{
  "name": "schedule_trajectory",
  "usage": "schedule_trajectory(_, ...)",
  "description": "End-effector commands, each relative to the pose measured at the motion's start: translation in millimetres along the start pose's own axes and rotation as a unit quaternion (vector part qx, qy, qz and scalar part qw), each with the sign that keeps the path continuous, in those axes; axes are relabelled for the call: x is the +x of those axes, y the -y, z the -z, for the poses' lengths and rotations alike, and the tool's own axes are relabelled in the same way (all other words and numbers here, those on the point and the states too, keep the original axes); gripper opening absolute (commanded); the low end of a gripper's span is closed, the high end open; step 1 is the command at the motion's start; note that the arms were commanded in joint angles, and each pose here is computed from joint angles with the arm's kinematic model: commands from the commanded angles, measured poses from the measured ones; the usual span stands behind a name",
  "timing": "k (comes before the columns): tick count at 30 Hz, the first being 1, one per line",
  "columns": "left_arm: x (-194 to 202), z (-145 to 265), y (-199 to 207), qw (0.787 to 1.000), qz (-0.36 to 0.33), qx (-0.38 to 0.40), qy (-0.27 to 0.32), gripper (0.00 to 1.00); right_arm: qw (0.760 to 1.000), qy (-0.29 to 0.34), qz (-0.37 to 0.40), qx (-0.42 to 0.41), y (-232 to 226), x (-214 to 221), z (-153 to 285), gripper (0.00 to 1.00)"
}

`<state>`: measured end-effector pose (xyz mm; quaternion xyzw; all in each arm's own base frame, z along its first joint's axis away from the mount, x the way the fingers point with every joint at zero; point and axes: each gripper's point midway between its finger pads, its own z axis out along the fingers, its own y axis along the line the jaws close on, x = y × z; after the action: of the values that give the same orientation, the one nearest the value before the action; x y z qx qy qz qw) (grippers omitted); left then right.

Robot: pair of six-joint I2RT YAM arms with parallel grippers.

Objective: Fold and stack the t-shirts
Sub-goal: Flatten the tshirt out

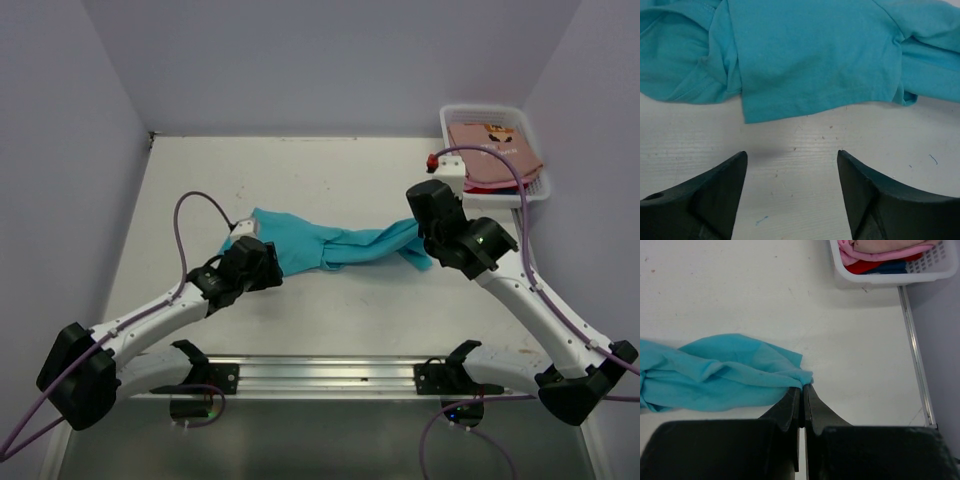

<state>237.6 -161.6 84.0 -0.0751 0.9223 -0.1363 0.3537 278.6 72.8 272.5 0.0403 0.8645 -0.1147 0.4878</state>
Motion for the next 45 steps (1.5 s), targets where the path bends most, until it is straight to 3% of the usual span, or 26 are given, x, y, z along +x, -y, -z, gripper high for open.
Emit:
schedule_trajectory(1,-6,-14,-3,0.999,0.034,-0.005,0.036,0.7,1.0,0.019,-0.017,-0.005,2,-9,3,0.0)
schedule_trajectory(4,-2,-20,-12,0.998,0.04,-0.022,0.039,0.6,1.0,0.019,-0.017,-0.003,4,-10,4,0.0)
schedule_trajectory(7,-2,-24,-19,0.997,0.042,-0.037,0.048,0.57,1.0,0.019,-0.016,-0.003,4,-10,5,0.0)
schedule_trajectory(29,19,-65,-37,0.996,0.064,-0.054,0.041,0.45,1.0,0.015,-0.015,0.001,5,-9,5,0.0)
schedule_trajectory(32,22,-70,-38,0.996,0.064,-0.053,0.04,0.36,1.0,0.013,-0.013,0.0,4,-8,4,0.0)
schedule_trajectory(35,25,-74,-40,0.996,0.062,-0.054,0.038,0.17,1.0,0.013,-0.013,0.001,5,-7,4,0.0)
schedule_trajectory(36,23,-75,-39,0.996,0.06,-0.055,0.04,0.04,1.0,0.013,-0.012,0.001,6,-7,4,0.0)
schedule_trajectory(37,23,-75,-40,0.996,0.059,-0.058,0.038,0.0,1.0,0.013,-0.012,0.002,6,-7,5,0.0)
schedule_trajectory(41,8,-64,-36,0.996,0.047,-0.061,0.048,0.0,1.0,0.015,-0.012,0.005,9,-7,5,0.0)
schedule_trajectory(45,-50,-24,-18,0.992,0.037,-0.053,0.11,0.0,1.0,0.015,-0.01,0.006,9,-7,5,0.0)
